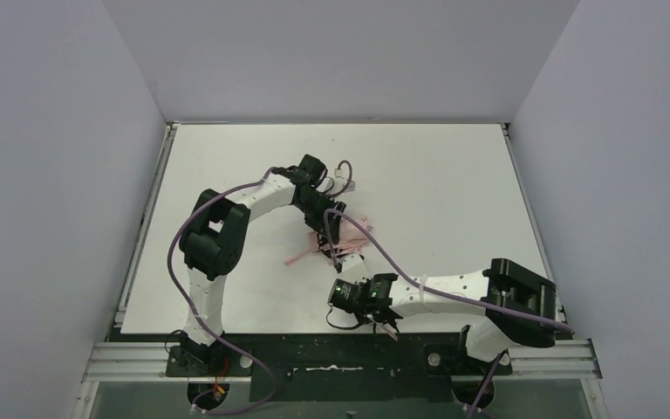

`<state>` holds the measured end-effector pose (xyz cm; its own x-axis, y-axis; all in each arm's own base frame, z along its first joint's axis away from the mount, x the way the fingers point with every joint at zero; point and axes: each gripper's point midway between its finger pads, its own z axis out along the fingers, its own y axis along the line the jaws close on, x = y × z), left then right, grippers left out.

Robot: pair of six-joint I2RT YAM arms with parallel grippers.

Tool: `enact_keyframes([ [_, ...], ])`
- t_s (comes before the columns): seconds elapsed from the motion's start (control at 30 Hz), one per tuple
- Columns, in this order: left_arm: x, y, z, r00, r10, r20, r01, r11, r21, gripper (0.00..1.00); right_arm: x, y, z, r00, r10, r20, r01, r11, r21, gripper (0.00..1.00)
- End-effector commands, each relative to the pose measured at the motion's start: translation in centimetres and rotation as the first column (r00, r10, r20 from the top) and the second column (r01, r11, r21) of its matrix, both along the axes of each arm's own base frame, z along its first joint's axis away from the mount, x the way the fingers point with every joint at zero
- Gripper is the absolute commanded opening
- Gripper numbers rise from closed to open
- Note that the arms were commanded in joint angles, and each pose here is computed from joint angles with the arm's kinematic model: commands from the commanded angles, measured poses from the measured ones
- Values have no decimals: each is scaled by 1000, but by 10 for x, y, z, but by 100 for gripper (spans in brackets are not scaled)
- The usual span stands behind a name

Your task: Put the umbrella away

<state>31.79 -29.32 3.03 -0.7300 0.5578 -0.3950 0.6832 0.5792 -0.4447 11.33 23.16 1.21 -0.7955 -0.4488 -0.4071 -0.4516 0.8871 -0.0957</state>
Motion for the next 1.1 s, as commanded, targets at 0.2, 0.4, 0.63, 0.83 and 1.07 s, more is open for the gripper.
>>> enact_keyframes([
  [0.2, 64, 34, -15, 954, 104, 281, -159, 971, 180, 0, -25, -48, 10, 995, 88, 40, -63, 905, -420, 0],
  [0.4, 61, 31, -15, 948, 85, 308, -147, 972, 184, 0, -22, -51, 15, 978, 188, 87, -104, 809, -579, 0],
  [0.63, 59, 31, -13, 941, 60, 332, -127, 975, 184, 0, -33, -44, 4, 966, 249, 74, -151, 772, -618, 8],
  [0.83, 50, 21, -11, 920, -21, 391, -56, 981, 184, 0, -34, -34, 6, 963, 247, 107, -148, 820, -553, 27],
  [1.07, 38, 12, -15, 913, -86, 398, 1, 978, 209, 0, -28, -27, 20, 959, 214, 184, -118, 897, -426, 35],
])
